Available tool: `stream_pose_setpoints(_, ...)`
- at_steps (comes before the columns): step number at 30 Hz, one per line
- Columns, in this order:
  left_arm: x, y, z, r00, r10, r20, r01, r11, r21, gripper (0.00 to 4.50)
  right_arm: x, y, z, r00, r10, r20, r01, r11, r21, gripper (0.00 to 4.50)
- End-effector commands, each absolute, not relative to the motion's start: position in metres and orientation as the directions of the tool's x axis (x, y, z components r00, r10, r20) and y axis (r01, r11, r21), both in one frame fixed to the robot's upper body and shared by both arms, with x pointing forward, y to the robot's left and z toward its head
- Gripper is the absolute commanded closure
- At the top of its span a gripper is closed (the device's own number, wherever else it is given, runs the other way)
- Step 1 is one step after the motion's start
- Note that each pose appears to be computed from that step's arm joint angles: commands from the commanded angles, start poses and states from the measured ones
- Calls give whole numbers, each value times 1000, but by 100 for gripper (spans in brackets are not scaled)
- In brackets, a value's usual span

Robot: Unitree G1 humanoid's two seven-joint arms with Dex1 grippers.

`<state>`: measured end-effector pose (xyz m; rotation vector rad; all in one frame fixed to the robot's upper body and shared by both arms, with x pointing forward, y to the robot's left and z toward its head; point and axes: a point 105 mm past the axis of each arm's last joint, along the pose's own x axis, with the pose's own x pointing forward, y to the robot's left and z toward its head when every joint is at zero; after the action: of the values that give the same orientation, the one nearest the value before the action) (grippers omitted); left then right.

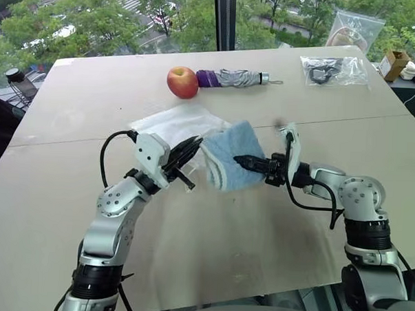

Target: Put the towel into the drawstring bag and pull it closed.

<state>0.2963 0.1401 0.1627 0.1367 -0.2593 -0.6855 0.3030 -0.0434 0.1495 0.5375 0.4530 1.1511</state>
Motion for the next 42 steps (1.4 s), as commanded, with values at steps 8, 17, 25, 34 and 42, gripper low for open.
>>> stream_pose_setpoints(8, 280, 114, 174, 641, -730, 239, 710, 681, 180, 450, 320, -23, 169, 415, 905, 98, -610, 196, 768, 444)
stream_pose_setpoints(17, 276, 104, 179, 605, -746, 277, 738, 656, 157, 450, 292, 5, 154, 247, 969, -26, -676, 192, 712, 444)
stream_pose_setpoints(25, 265, 88, 177, 554, -779, 295, 792, 602, 101, 450, 312, 11, 161, 309, 951, 26, -647, 190, 739, 444)
stream_pose_setpoints(34, 249, 78, 165, 507, -826, 245, 844, 534, 53, 450, 332, 20, 194, 407, 881, 242, -515, 2, 857, 444)
stream_pose_setpoints(42, 254, 83, 162, 528, -819, 226, 832, 552, 58, 450, 352, 9, 223, 579, 718, 387, -332, -226, 916, 444)
